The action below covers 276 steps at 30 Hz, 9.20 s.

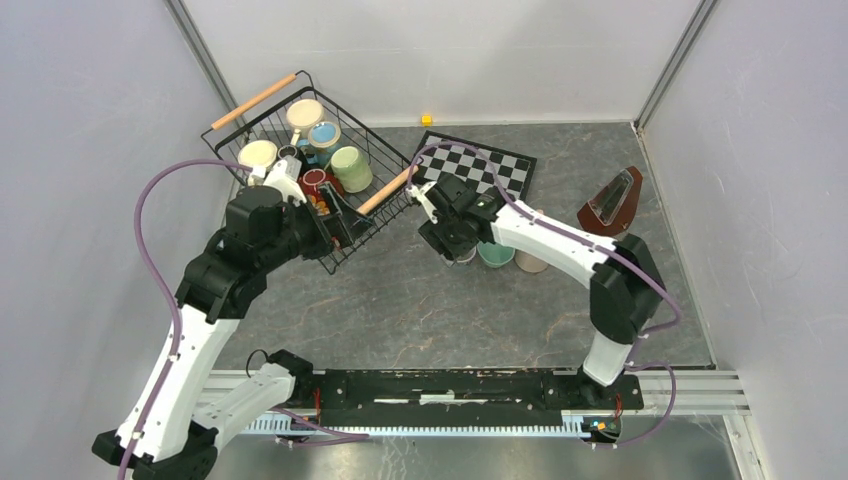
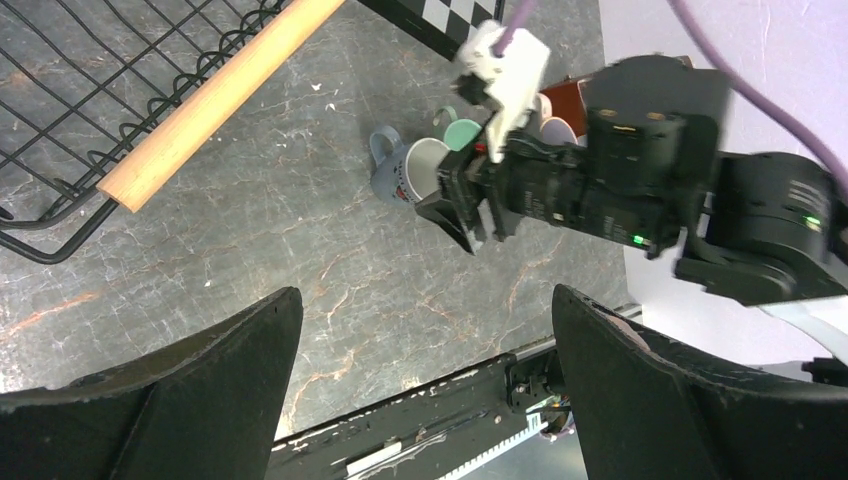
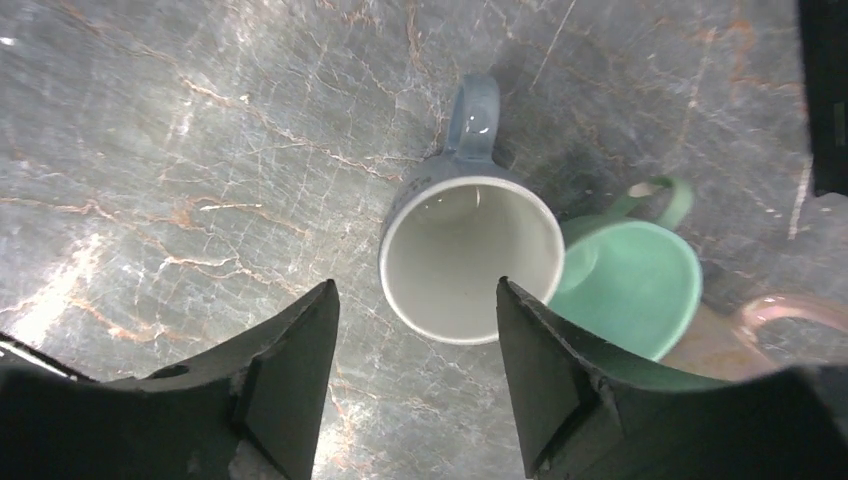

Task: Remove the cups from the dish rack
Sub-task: Place the cup at the center of the board, then unload the cup from the dish rack, then place the cup at the center of the board.

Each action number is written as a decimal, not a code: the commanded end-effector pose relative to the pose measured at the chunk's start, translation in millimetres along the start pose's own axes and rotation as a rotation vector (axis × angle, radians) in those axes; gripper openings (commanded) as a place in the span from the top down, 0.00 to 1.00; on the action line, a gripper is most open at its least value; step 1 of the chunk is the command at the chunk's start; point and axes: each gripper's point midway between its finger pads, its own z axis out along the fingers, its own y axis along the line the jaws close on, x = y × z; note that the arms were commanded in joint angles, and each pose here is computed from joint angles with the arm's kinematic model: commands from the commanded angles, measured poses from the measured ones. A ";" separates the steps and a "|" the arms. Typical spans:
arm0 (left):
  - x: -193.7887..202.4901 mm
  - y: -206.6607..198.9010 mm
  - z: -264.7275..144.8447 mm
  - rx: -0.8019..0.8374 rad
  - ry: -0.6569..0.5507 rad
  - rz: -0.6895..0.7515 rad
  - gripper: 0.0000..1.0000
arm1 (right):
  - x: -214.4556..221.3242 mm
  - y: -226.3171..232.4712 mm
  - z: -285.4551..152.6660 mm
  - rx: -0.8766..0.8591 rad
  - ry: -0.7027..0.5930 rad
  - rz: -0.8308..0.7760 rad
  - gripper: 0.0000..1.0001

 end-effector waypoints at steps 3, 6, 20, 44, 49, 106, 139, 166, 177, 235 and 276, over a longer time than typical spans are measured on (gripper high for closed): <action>-9.4 -11.1 3.0 0.035 -0.019 0.007 0.00 | -36.2 -2.5 -60.6 -0.008 -0.247 0.043 0.20; -13.1 -12.1 4.8 0.028 -0.026 0.000 0.00 | -41.7 -3.8 -80.8 -0.012 -0.322 0.059 0.03; -73.6 8.3 37.3 -0.253 -0.156 -0.030 0.00 | -50.5 -8.8 -163.6 -0.041 -0.606 0.101 0.02; -174.9 177.9 159.1 -0.841 -0.302 -0.269 0.00 | -17.5 -7.9 -195.5 -0.071 -0.674 0.137 0.02; -179.3 206.7 181.4 -0.911 -0.294 -0.299 0.00 | -11.1 -7.4 -195.3 -0.073 -0.664 0.136 0.02; -84.3 256.3 198.1 -0.944 -0.069 -0.415 0.09 | 20.8 -2.2 -170.9 -0.093 -0.620 0.169 0.02; -92.8 281.9 198.1 -1.025 -0.221 -0.669 0.04 | 26.1 4.2 -155.0 -0.115 -0.570 0.131 0.02; -86.8 314.6 205.4 -1.168 -0.227 -0.704 0.29 | 37.1 3.9 -146.1 -0.106 -0.528 0.106 0.02; -79.1 316.5 213.2 -1.157 -0.189 -0.695 0.50 | 37.7 5.6 -142.8 -0.113 -0.531 0.105 0.02; -200.6 121.7 107.1 -0.569 -0.353 -0.042 0.98 | -85.4 -0.9 -202.3 -0.172 -0.890 0.100 0.02; -136.4 -104.0 46.9 0.258 -0.233 0.181 0.98 | -157.8 4.8 -251.1 -1.038 -1.165 -0.041 0.02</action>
